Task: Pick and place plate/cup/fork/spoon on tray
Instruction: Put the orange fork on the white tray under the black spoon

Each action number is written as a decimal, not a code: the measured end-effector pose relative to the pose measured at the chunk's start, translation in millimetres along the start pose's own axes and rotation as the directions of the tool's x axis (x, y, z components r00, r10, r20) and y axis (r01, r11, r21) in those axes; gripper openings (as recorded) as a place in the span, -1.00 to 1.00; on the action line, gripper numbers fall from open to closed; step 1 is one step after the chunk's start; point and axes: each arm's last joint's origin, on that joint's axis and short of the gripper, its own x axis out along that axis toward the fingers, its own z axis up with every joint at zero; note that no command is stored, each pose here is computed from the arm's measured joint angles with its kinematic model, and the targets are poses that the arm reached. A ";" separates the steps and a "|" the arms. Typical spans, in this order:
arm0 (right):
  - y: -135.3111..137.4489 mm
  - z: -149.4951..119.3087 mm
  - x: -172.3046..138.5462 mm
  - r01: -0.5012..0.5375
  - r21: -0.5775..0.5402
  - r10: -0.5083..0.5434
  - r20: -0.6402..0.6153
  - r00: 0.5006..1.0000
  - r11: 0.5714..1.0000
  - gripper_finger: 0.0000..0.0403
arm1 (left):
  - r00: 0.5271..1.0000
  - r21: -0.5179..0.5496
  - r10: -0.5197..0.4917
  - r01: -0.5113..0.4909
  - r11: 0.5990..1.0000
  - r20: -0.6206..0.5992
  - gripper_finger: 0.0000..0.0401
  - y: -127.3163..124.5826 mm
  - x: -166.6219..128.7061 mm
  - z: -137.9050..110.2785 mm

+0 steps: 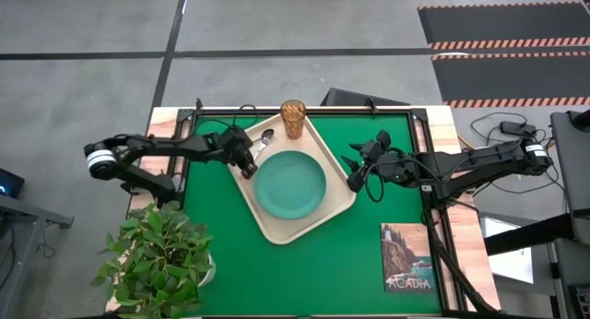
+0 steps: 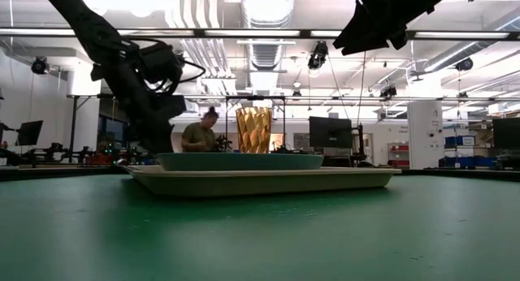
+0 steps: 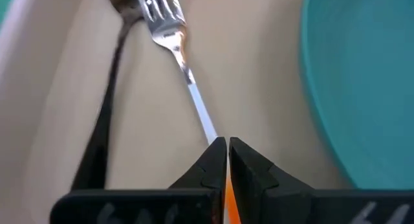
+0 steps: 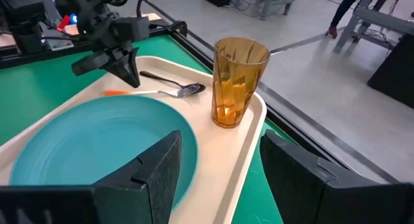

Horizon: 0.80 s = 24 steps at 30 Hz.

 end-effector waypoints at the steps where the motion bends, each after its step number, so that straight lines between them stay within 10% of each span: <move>1: 0.0 0.0 0.0 0.000 0.000 0.000 0.000 1.000 1.000 -0.01 | 1.000 0.001 -0.001 0.001 1.000 -0.004 -0.99 -0.3 0.7 -0.4; 24: -0.1 -0.8 0.0 0.001 0.002 -0.001 -0.006 1.000 1.000 -0.01 | 0.994 0.113 0.112 -0.112 0.987 0.005 -0.41 -16.9 7.1 -6.7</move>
